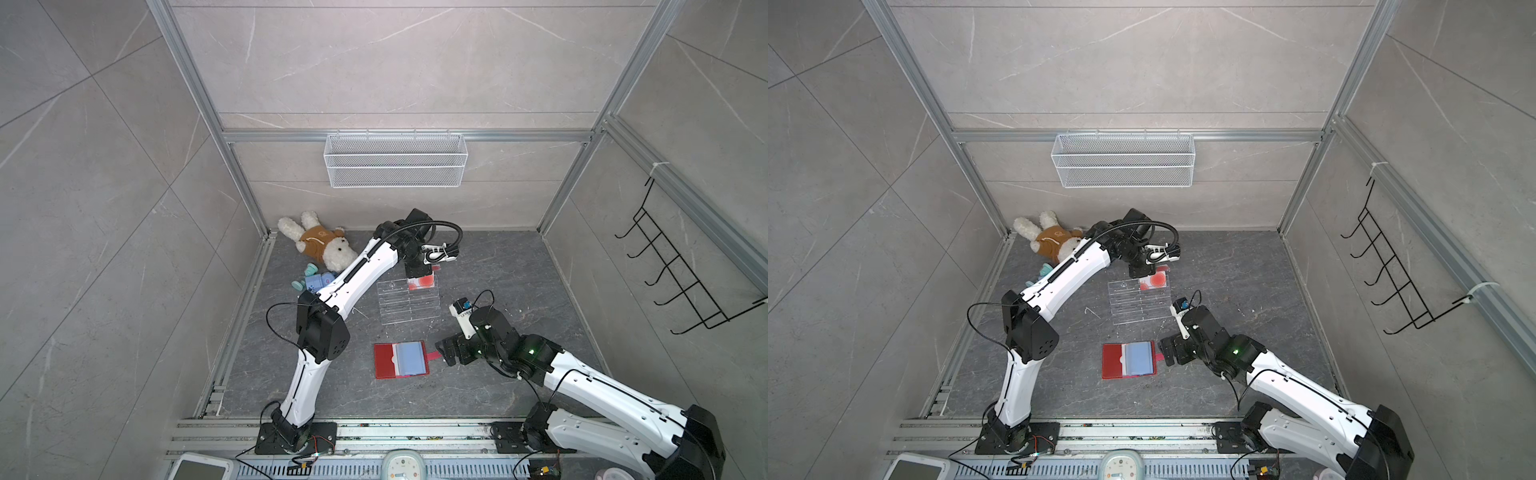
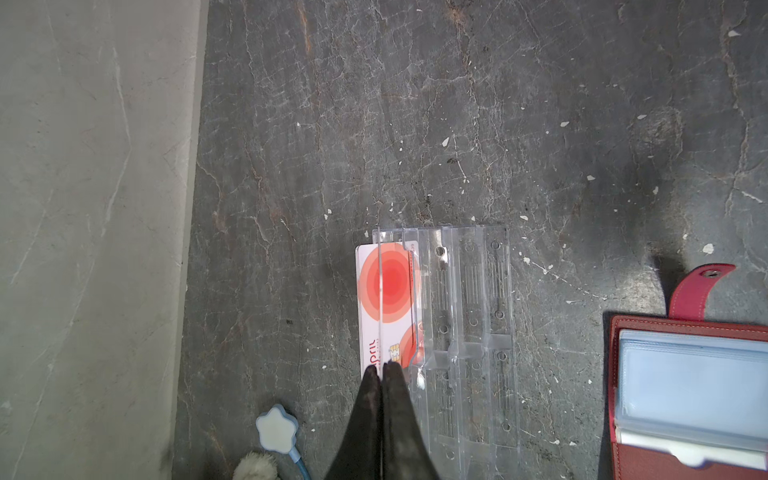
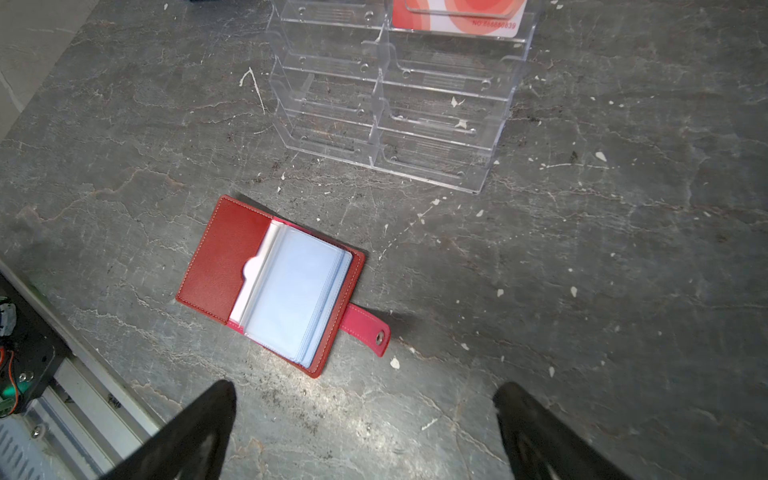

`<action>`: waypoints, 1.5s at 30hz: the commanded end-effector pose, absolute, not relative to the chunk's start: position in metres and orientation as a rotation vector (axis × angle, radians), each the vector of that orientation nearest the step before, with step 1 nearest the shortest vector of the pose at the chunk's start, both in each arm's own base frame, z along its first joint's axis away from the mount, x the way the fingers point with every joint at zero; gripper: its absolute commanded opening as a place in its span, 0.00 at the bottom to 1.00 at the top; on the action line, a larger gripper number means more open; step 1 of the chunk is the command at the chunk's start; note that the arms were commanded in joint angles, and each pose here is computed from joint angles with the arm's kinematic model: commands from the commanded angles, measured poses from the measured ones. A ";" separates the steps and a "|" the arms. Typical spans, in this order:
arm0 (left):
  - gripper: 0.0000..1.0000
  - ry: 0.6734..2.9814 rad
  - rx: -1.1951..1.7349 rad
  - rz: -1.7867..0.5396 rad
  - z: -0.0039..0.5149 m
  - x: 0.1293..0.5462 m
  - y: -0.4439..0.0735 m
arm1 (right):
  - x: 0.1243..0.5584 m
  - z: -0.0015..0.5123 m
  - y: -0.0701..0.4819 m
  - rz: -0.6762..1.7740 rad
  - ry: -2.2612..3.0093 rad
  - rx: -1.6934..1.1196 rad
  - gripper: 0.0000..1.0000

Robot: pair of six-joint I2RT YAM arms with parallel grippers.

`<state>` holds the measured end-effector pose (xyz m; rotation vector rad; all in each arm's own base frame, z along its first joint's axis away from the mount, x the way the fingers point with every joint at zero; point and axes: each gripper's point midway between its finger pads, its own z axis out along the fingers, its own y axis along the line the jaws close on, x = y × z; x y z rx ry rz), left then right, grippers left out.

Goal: Take the credit cards out of the card holder

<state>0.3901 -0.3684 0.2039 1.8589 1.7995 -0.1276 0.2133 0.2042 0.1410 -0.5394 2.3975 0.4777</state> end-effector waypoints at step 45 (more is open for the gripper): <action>0.00 1.837 1.897 -0.085 0.176 0.409 -0.362 | 0.215 0.145 0.203 0.459 2.421 -0.532 1.00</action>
